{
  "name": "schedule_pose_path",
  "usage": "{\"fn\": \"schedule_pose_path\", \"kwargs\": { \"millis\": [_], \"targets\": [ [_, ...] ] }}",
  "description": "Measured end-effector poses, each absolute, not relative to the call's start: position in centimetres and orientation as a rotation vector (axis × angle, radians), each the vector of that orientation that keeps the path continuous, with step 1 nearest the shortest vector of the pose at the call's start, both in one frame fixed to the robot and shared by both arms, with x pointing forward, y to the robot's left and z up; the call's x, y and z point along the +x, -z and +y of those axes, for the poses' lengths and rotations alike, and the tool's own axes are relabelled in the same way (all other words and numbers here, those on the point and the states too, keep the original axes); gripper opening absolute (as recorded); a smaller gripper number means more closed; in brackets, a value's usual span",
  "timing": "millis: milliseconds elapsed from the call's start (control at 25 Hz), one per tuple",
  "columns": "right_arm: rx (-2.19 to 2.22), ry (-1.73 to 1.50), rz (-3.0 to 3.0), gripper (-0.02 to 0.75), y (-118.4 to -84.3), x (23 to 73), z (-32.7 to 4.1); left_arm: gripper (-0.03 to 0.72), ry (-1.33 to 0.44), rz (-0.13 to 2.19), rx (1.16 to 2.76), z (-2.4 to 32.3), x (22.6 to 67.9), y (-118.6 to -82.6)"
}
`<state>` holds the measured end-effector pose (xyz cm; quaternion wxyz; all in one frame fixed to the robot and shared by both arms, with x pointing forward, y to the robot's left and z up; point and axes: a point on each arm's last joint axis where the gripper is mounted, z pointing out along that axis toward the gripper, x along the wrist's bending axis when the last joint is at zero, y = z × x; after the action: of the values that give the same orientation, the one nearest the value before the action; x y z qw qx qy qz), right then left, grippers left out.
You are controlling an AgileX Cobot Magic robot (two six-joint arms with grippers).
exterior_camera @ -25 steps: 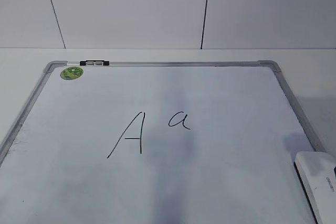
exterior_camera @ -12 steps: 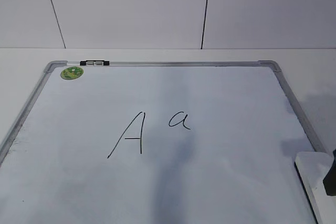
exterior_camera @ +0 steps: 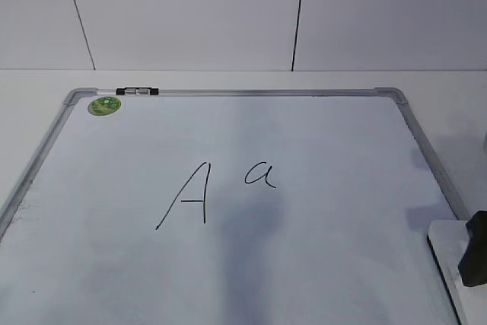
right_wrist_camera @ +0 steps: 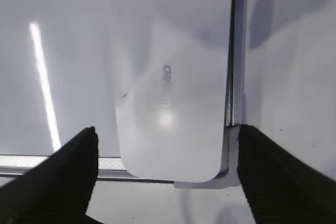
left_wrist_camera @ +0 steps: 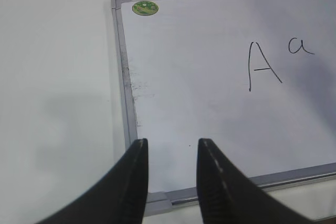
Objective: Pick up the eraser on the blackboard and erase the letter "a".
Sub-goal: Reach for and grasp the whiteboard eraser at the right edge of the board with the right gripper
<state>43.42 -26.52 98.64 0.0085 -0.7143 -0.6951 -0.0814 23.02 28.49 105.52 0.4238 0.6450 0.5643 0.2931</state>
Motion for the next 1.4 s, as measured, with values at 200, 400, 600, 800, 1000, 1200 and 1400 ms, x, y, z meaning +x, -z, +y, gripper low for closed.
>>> {"fn": "schedule_pose_path", "kwargs": {
  "millis": [200, 400, 600, 800, 1000, 1200, 1400],
  "targets": [
    [-2.223, 0.244, -2.18, 0.652, -98.4, 44.2, -26.4, 0.239, -0.731, 1.411, 1.613, 28.5, 23.0, -105.5],
    [-2.211, 0.227, -2.187, 0.652, -98.2, 44.9, -26.4, 0.239, -0.731, 1.411, 1.613, 28.5, 23.0, -105.5],
    [-2.207, 0.221, -2.193, 0.652, -98.1, 44.9, -26.4, 0.239, -0.731, 1.411, 1.613, 28.5, 23.0, -105.5],
    [-2.203, 0.209, -2.192, 0.652, -98.1, 44.9, -26.4, 0.239, -0.73, 1.411, 1.613, 28.5, 23.0, -105.5],
    [-2.194, 0.188, -2.185, 0.652, -98.1, 44.7, -26.4, 0.239, -0.73, 1.411, 1.613, 28.5, 23.0, -105.5],
    [-2.186, 0.17, -2.18, 0.647, -98.1, 44.6, -26.4, 0.239, -0.724, 1.409, 1.611, 28.4, 23.0, -105.5],
    [-2.175, 0.162, -2.186, 0.637, -98.6, 44.8, -26.3, 0.239, -0.722, 1.408, 1.611, 28.4, 23.0, -105.5]
  ]
}}
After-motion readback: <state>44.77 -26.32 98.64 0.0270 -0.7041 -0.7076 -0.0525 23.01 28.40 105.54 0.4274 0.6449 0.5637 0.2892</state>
